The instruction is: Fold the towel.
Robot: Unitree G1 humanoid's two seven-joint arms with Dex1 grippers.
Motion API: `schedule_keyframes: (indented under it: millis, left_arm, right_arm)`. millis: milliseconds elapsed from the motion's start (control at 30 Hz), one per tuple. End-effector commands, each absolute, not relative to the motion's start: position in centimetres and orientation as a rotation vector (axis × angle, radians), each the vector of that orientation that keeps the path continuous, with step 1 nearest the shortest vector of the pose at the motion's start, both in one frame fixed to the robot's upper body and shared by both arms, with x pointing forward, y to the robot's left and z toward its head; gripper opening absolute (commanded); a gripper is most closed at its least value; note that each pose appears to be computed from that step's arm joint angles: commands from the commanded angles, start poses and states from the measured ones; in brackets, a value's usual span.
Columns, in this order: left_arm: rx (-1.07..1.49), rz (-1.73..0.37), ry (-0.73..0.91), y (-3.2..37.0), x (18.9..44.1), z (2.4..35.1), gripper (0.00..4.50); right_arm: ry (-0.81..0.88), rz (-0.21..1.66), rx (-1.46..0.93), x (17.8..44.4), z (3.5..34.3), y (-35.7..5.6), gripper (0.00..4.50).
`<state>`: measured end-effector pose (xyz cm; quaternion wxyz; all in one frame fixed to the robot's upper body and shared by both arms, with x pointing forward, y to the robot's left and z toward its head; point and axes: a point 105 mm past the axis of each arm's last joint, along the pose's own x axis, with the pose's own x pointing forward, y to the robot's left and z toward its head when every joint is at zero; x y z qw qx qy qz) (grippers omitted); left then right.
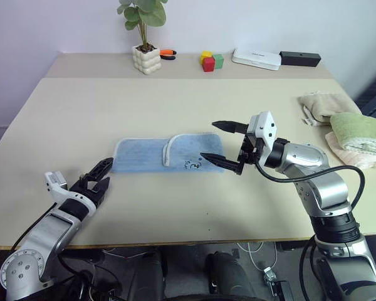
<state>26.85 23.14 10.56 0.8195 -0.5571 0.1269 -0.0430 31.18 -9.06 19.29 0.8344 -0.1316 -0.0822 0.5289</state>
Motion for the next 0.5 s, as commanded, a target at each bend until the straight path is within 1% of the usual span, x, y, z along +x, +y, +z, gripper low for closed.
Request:
schedule_keyframes:
  millis: [33,100,200,233,333,500]
  left_arm:
    - [-1.21,-0.059,0.286,23.2,27.8,10.0,4.24]
    - [-1.21,-0.094,0.329,22.4,28.4,10.1,3.58]
    - [-1.218,-0.107,0.365,21.9,28.6,9.8,2.13]
    - [-1.209,-0.105,0.396,21.7,28.5,9.4,1.54]
    - [-1.173,-0.107,0.404,21.8,28.9,9.2,0.03]
    - [-1.154,-0.128,0.349,22.5,29.7,10.5,0.03]
  right_arm:
    - [-0.222,1.12,-0.287,30.7,19.9,-8.4,4.5]
    - [-0.224,1.116,-0.28,30.7,19.8,-8.1,4.5]
    - [-0.229,1.11,-0.287,30.6,19.8,-7.9,4.5]
    - [-0.232,1.107,-0.292,30.6,19.9,-7.8,4.5]
    - [-0.237,1.101,-0.29,30.6,20.0,-7.7,4.5]
    - [-0.225,1.071,-0.296,30.9,19.8,-8.1,4.5]
